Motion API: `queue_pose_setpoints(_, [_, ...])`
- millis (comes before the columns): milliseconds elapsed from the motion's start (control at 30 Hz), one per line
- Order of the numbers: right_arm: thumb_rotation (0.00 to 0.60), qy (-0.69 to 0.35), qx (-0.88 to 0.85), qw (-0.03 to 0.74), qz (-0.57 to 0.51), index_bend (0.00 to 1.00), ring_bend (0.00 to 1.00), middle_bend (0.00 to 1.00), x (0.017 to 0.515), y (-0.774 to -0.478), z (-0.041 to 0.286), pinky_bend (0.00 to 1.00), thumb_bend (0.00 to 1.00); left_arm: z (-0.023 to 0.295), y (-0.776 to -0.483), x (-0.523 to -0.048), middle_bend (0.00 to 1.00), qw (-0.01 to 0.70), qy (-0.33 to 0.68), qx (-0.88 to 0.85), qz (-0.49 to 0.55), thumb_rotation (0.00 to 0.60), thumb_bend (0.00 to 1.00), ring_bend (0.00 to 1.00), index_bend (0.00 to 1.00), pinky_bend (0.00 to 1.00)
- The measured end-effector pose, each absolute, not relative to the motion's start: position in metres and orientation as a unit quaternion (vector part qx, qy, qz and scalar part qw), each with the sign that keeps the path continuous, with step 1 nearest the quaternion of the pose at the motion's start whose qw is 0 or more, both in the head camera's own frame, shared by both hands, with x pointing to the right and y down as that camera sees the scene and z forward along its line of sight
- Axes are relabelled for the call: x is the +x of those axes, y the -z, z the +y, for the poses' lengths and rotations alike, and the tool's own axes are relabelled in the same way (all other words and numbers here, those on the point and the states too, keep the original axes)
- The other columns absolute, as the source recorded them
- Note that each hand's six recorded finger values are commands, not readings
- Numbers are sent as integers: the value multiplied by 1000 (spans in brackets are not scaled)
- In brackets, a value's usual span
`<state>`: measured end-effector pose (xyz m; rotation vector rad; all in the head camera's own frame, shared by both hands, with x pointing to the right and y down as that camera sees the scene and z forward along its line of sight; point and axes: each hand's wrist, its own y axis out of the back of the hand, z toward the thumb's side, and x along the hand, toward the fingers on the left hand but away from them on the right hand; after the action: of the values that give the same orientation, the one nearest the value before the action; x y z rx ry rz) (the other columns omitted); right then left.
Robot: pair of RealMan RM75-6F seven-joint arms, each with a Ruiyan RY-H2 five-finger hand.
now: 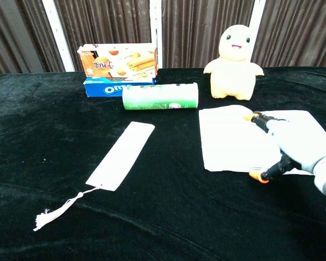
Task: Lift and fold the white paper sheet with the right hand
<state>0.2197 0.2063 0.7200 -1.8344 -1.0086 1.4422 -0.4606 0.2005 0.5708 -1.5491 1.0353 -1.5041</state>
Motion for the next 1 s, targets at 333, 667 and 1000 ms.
queue_pose_setpoints(333, [600, -550, -685, 290, -380, 0, 0, 0, 217, -734, 208, 0, 125, 199, -569, -462, 0, 360, 583, -602, 409, 600, 218, 0, 0, 0])
queue_pose_setpoints(667, [600, -548, -674, 298, -396, 0, 0, 0, 213, -741, 206, 0, 125, 199, -568, -461, 0, 358, 580, -604, 413, 600, 218, 0, 0, 0])
queue_pose_setpoints(1000, [600, -552, -655, 324, -401, 0, 0, 0, 216, -747, 203, 0, 167, 200, -568, -460, 0, 355, 578, -608, 413, 600, 217, 0, 0, 0])
